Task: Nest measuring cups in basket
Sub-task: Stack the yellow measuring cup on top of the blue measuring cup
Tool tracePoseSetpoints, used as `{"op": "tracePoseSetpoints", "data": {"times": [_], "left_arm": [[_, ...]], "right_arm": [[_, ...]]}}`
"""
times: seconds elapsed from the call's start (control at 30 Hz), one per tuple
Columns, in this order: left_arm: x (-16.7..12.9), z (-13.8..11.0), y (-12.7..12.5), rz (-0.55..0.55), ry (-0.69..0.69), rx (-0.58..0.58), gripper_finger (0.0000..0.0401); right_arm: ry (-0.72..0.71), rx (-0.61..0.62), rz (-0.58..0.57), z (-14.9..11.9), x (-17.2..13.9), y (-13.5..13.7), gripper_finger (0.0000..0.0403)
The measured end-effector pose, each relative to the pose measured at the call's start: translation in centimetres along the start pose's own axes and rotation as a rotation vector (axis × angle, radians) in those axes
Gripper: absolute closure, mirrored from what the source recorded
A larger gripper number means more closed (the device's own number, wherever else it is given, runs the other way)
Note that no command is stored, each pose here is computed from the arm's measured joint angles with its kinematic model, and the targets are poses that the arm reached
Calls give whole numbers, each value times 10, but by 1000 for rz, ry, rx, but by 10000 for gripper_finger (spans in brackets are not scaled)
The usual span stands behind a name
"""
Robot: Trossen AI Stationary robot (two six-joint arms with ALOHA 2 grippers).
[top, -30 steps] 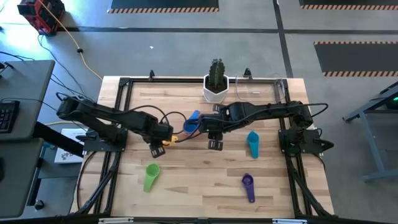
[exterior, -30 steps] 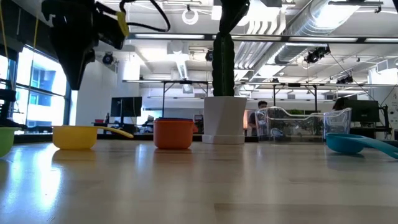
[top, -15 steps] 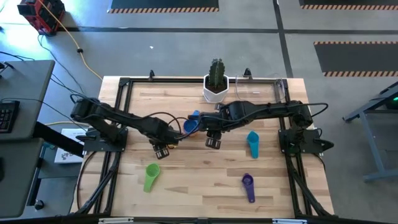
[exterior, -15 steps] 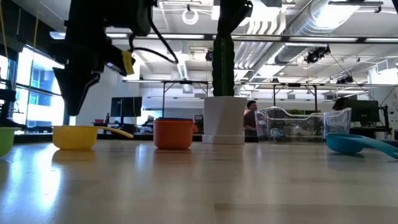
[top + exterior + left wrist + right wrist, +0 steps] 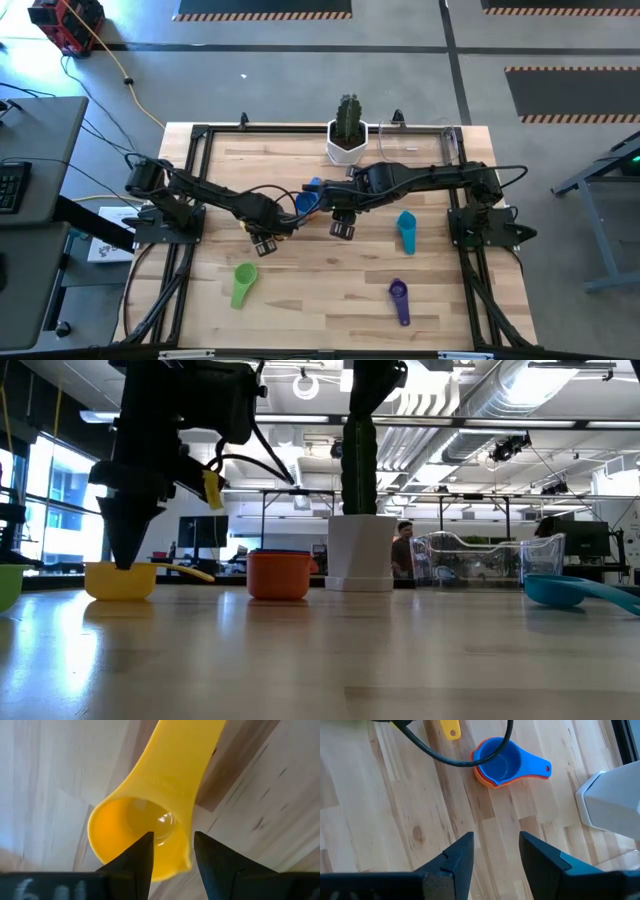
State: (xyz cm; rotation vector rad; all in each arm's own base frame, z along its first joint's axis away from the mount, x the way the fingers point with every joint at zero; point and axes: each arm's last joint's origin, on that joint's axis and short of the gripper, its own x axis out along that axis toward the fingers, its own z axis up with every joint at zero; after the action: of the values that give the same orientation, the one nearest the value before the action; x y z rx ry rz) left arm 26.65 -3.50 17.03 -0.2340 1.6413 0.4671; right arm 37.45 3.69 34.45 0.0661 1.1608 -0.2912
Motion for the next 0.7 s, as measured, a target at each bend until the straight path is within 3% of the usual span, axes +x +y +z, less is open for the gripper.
{"op": "tracePoseSetpoints", "data": {"times": [0.7], "left_arm": [[15,-4,4,2,14,-17,270]], "right_arm": [[0,-1,-1,0,0,0,253]]}}
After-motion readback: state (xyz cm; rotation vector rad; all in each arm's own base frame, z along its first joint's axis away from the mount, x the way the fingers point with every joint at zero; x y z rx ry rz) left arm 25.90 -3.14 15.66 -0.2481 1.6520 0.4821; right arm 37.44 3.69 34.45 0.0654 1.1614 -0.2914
